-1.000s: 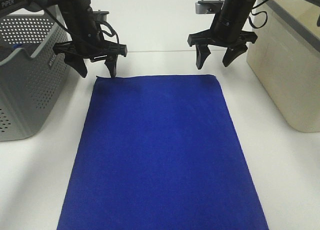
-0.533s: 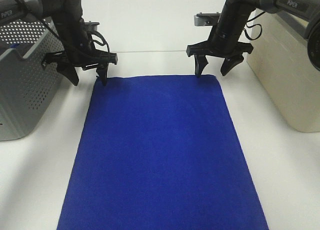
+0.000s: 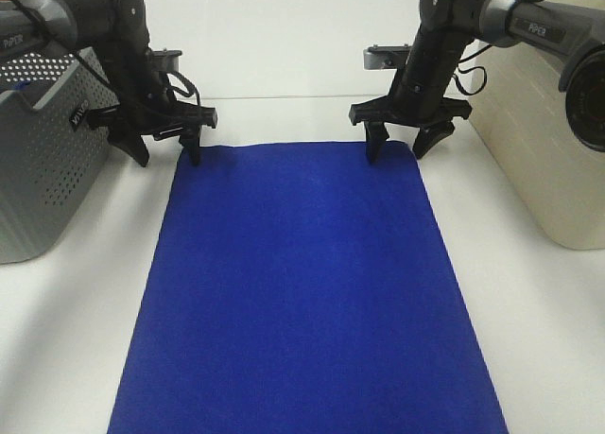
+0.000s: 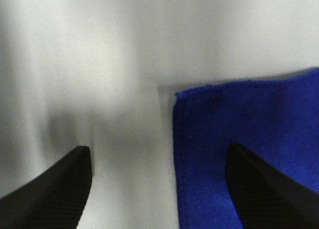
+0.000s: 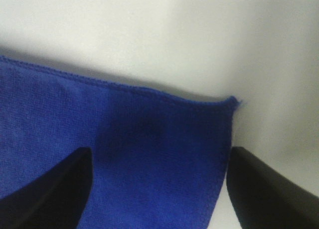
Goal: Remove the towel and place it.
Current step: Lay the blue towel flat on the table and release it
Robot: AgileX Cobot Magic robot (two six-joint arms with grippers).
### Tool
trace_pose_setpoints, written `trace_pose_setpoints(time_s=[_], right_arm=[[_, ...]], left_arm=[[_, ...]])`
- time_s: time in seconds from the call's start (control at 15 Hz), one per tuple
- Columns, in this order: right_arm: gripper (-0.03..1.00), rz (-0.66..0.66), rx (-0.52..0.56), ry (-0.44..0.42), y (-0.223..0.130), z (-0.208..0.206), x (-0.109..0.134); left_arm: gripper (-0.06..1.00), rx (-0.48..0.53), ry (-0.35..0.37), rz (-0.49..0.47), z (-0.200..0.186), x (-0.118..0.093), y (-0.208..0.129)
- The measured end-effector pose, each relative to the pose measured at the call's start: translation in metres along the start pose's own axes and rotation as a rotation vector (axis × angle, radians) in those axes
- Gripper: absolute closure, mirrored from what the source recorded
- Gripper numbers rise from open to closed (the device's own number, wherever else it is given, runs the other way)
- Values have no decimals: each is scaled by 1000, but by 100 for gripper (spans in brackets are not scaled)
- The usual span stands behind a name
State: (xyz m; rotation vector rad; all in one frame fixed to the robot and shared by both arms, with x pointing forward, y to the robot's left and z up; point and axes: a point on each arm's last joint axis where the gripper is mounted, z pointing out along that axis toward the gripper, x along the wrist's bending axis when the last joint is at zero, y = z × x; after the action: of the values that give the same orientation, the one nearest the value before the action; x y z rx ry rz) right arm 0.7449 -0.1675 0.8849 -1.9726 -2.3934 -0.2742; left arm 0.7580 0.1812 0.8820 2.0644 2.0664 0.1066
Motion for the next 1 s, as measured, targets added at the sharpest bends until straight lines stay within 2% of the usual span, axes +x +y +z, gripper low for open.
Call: trace_pose_setpoints(time_s=[0.67,1.0], right_arm=[[23,-3,-53,-12,6,0,-2],[23,33,-51,-9,6,-3,-20]], left_arm=[[24,2,4,6,4,1,0],[24,4,5,15,4,1,0]])
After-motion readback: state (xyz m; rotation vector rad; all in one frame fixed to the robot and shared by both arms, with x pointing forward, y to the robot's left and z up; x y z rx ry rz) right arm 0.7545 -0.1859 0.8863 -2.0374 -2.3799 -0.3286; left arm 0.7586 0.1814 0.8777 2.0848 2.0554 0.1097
